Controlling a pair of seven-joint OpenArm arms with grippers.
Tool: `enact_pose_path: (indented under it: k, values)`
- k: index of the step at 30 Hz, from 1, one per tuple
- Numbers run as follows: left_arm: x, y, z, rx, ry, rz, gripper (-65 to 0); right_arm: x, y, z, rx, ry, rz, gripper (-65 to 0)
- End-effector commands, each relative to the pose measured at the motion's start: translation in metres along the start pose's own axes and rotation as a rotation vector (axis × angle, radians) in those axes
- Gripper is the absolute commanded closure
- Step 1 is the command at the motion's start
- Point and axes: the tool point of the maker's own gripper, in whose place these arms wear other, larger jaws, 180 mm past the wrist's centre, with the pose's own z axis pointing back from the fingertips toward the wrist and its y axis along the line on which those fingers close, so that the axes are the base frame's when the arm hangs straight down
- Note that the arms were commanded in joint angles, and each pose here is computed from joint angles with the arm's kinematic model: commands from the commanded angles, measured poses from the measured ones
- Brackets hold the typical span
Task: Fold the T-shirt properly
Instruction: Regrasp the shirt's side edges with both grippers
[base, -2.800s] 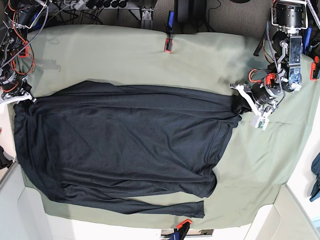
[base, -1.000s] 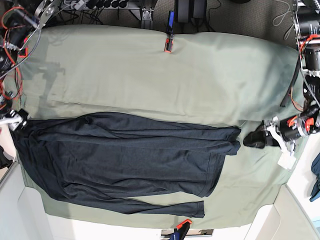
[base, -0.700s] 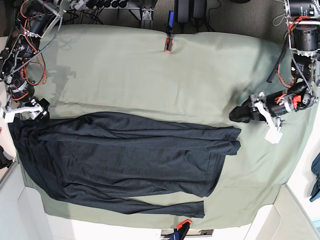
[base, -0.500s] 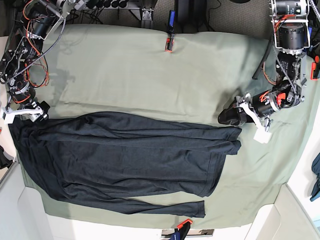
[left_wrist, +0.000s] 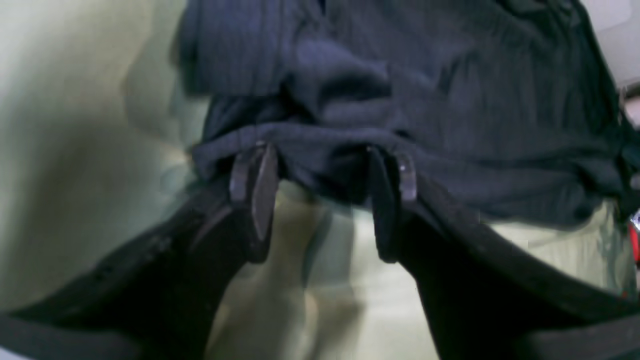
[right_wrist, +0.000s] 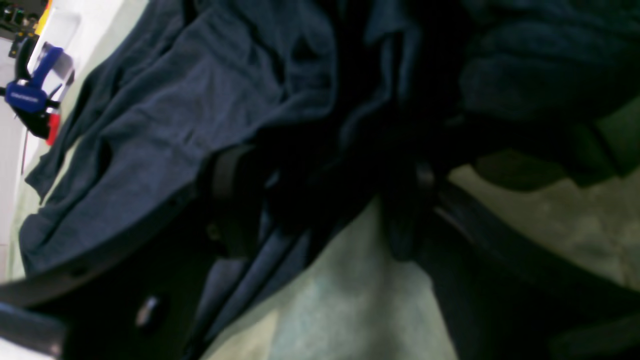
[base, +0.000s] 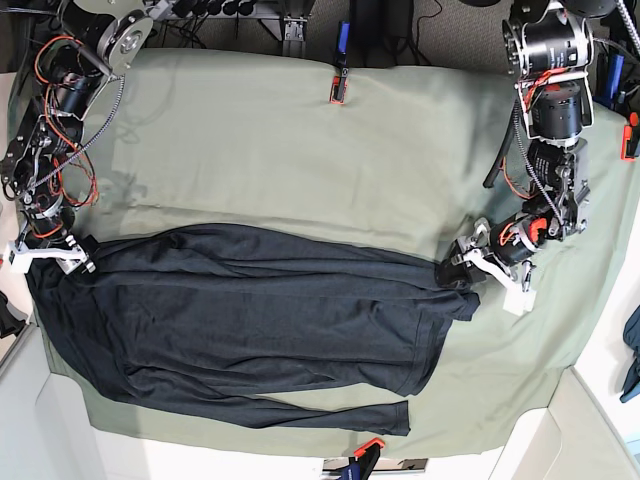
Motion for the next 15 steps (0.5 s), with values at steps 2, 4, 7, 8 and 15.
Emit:
enact_pose_path:
  k: [2,4,7,8,15]
  values:
    - [0.006,-0.004,-0.008,0.007,-0.017,-0.011,-32.9,0.001,-0.002,-0.002,-0.017,0.012,0.000,-37.5]
    - [-0.001,-0.004,-0.014,0.031,-0.017,-0.001,-32.8,0.000,-0.002,-0.002,-0.017,0.011,-0.002,-37.5]
    - [-0.006,-0.003,-0.019,0.059,-0.015,0.013,-21.5,0.001,-0.003,-0.002,-0.025,0.010,0.009,-34.9]
    - [-0.006,-0.003,-0.019,0.059,-0.015,0.010,-12.3,0.003,-0.004,-0.002,-0.031,0.006,0.018,-29.6]
    - [0.013,0.012,0.001,0.077,-0.012,-0.063,0.0,0.003,0.006,0.000,0.017,0.016,0.099,0.0]
